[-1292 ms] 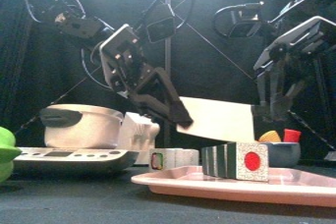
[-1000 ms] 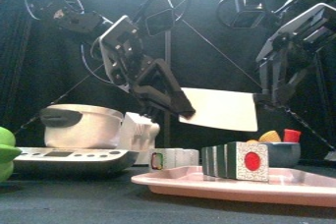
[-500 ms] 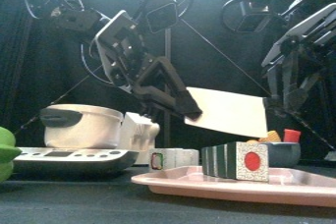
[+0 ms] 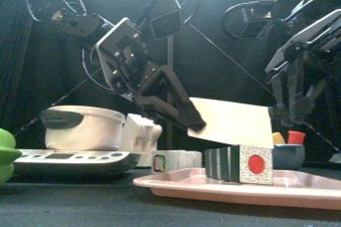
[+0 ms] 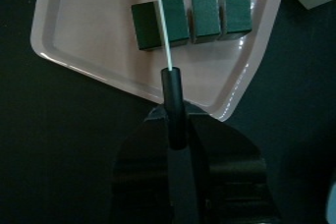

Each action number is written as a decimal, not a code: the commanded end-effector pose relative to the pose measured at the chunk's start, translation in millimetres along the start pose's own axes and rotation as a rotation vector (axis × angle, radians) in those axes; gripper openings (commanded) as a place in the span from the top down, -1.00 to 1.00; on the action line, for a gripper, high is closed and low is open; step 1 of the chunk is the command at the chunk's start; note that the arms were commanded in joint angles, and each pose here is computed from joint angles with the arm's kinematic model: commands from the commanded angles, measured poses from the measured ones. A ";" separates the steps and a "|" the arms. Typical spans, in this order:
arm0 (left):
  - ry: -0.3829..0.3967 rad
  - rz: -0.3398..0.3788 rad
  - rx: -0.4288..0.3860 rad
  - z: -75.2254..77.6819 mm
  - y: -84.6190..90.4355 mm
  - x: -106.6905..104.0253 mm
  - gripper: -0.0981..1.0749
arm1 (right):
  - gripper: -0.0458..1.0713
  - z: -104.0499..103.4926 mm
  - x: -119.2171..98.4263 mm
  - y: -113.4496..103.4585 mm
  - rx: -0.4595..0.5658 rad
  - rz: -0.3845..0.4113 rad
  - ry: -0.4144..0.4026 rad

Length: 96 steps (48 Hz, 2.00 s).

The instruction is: Cut sushi slice

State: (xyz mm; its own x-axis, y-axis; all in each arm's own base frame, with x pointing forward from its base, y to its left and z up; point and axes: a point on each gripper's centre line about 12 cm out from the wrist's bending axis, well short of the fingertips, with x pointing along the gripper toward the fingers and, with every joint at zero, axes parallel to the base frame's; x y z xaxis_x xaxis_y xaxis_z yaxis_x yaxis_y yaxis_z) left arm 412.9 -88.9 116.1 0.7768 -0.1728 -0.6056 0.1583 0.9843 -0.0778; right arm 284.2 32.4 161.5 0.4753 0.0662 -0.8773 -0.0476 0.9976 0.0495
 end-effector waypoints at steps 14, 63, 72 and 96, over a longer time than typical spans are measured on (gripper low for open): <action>0.037 -0.029 0.030 -11.6 -16.4 4.8 0.19 | 0.36 -1.3 11.2 -3.5 -0.009 -0.013 0.018; 0.046 -0.043 0.016 -15.1 -26.6 8.5 0.19 | 0.36 -2.2 16.4 10.2 -0.002 0.024 0.015; 0.026 -0.039 0.010 -7.7 -23.4 3.5 0.19 | 0.36 1.3 8.6 8.5 -0.013 0.018 -0.014; 0.007 -0.040 0.013 -1.2 -23.6 1.7 0.19 | 0.36 2.9 5.1 8.4 -0.020 0.017 -0.025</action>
State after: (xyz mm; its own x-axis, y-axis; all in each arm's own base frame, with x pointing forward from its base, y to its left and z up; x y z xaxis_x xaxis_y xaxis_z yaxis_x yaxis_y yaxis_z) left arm 411.1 -99.9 104.4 0.7565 -0.1852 -0.6273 0.1604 0.9823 -0.0966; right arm 289.7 44.1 149.8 0.4803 0.0868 -0.8728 -0.0802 0.9953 0.0548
